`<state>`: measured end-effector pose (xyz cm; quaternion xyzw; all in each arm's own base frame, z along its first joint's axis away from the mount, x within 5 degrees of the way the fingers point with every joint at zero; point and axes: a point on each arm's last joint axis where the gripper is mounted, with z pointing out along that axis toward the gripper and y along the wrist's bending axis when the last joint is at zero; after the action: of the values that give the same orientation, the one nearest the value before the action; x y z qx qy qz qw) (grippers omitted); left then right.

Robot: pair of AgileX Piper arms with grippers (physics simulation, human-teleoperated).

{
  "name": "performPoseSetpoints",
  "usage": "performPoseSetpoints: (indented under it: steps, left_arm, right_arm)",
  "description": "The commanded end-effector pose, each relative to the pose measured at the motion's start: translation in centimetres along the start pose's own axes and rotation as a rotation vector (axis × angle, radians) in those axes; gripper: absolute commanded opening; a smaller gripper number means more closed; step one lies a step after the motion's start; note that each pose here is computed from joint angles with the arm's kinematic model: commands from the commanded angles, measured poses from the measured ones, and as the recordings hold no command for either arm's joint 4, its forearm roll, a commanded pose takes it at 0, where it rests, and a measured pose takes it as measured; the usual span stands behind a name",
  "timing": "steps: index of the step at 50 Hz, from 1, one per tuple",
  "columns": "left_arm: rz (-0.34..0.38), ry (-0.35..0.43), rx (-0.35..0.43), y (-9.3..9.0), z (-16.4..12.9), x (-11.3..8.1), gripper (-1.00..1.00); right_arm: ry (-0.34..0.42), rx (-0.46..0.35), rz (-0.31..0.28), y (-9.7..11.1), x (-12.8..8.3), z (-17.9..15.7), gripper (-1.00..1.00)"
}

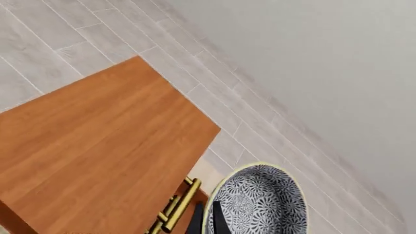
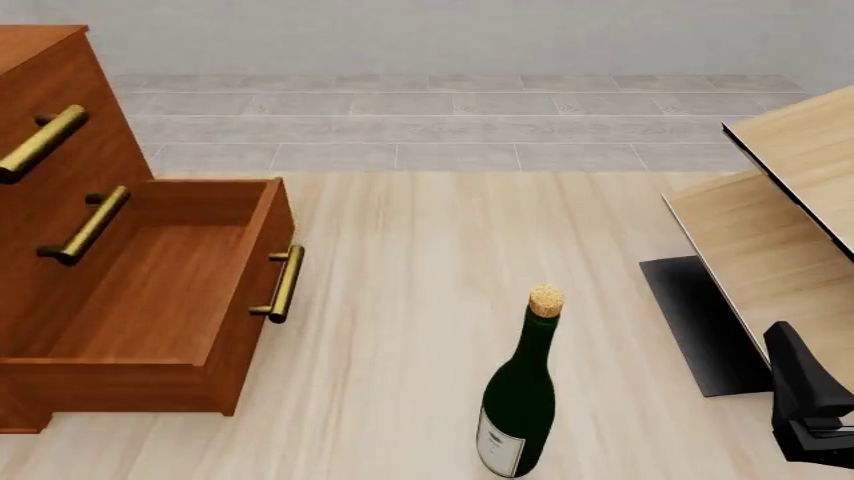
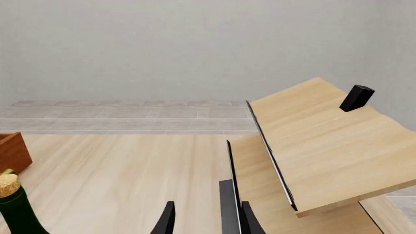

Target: Put the bowl on top of the cabinet.

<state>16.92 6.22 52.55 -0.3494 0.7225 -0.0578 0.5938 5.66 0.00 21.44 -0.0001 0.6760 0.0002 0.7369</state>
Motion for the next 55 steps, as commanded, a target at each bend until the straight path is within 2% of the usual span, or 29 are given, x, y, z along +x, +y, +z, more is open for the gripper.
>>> performPoseSetpoints:
  steps: [1,8,24,55]
  left_arm:
    - [-0.042,0.0,-0.059,1.0,1.0,-0.4,-1.0]
    - [-0.071,0.024,-0.106,1.9,2.3,0.0,-1.0]
    - [-0.103,0.06,-0.161,3.3,4.5,0.9,-1.0]
    - [-0.099,0.002,-0.258,6.8,6.8,0.4,-1.0]
  right_arm:
    - [0.0,0.0,0.0,0.0,0.0,0.0,1.0]
    - [0.0,0.0,0.0,0.0,0.0,0.0,1.0]
    - [0.0,0.0,0.0,0.0,0.0,0.0,1.0]
    - [0.0,0.0,0.0,0.0,0.0,0.0,1.0]
